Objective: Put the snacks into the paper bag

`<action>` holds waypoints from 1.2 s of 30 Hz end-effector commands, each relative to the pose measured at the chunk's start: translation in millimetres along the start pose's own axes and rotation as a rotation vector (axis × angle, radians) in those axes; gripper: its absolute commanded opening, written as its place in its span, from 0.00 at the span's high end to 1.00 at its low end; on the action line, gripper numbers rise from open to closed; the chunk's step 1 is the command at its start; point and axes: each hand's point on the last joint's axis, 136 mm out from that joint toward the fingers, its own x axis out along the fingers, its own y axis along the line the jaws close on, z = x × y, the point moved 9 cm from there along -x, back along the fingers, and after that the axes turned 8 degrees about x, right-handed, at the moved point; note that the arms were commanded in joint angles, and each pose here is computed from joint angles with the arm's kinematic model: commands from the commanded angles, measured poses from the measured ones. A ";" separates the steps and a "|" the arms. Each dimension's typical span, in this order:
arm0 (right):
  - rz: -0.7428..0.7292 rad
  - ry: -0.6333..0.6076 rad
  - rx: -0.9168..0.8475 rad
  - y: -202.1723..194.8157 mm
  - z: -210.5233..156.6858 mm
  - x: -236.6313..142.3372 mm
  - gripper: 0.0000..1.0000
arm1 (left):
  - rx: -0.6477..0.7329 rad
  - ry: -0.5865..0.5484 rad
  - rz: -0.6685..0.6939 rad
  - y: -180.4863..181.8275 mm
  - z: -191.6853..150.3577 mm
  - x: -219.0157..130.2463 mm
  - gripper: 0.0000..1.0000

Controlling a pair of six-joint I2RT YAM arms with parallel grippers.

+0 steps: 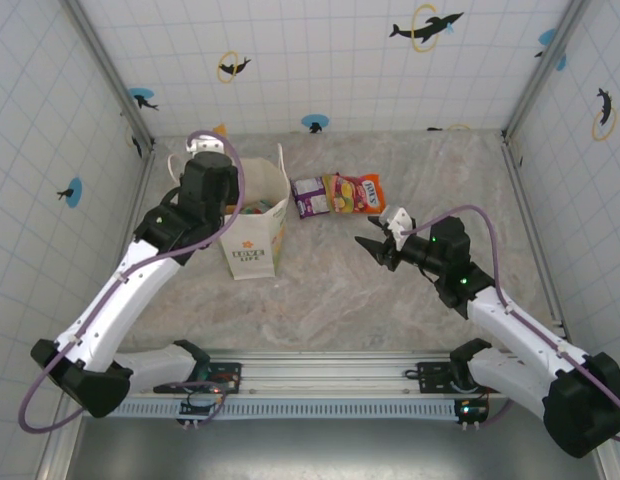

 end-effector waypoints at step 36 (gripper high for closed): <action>-0.364 0.448 0.571 -72.7 3.0 74.6 0.35 | -0.152 0.064 -0.460 -30.0 9.4 17.8 0.43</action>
